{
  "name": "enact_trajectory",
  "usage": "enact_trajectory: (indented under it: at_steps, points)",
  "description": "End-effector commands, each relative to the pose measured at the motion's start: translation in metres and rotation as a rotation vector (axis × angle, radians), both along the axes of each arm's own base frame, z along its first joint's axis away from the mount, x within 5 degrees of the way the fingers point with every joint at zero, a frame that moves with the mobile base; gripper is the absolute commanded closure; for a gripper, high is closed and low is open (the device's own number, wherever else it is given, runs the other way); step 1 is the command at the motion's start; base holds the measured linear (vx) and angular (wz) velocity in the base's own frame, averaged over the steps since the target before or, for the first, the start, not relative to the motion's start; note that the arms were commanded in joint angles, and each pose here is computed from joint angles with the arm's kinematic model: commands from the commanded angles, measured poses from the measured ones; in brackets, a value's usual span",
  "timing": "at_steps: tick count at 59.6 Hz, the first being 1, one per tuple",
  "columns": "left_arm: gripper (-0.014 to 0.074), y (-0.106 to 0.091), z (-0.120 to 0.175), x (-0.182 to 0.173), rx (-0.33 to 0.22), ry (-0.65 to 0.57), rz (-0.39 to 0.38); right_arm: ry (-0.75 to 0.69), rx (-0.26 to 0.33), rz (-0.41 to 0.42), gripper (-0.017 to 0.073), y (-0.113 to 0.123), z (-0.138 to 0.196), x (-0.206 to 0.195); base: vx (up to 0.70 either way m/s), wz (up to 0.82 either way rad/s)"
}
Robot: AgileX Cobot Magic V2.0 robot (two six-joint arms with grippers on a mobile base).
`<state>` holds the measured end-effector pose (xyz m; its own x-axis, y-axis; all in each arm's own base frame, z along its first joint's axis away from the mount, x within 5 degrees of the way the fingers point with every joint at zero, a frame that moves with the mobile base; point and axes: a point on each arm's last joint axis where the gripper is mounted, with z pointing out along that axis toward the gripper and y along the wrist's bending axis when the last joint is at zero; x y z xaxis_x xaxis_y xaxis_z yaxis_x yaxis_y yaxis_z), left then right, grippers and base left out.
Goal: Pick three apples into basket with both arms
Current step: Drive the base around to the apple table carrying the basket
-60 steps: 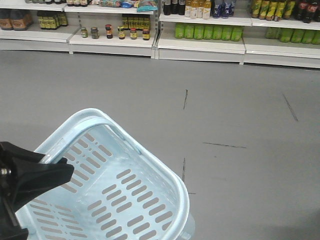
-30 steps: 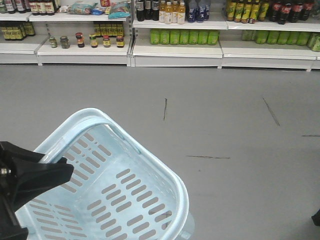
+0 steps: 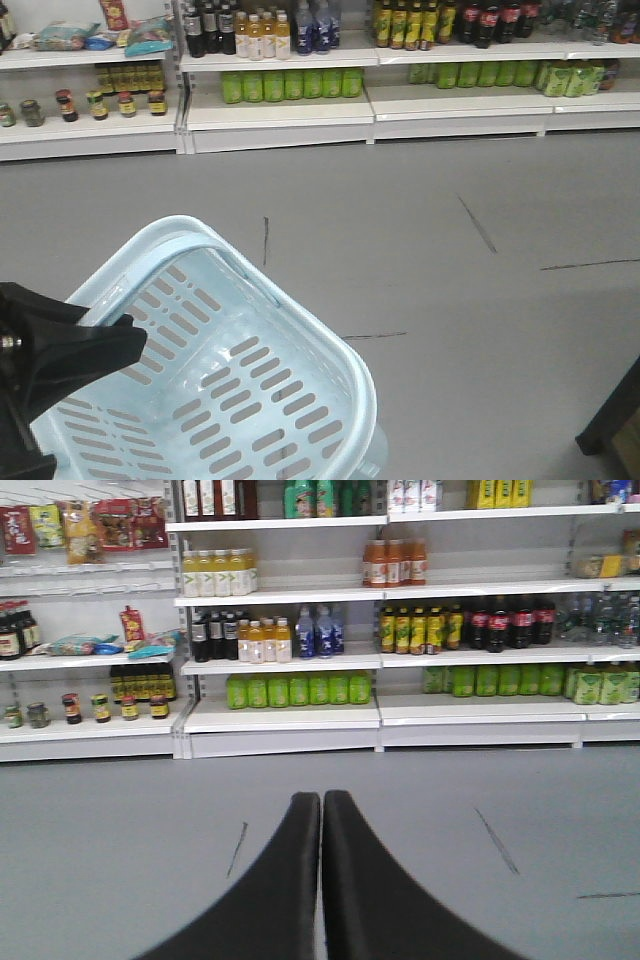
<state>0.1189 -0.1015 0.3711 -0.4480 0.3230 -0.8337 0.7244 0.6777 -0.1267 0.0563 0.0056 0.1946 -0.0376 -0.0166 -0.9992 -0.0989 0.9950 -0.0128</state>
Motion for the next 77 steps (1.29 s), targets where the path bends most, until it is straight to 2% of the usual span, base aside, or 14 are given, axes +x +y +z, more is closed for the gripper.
enact_trajectory:
  at_steps: [1,77]
  points:
    - [0.0599,-0.0005,0.0181,0.0001,-0.097,-0.076,0.026,-0.070,0.002,-0.008,0.0567,-0.0005,0.0024,-0.0002,0.25,-0.43]
    - [0.0599,-0.0005,0.0181,0.0001,-0.097,-0.076,0.026,-0.070,0.002,-0.008,0.0567,-0.0005,0.0024,-0.0002,0.17,-0.64]
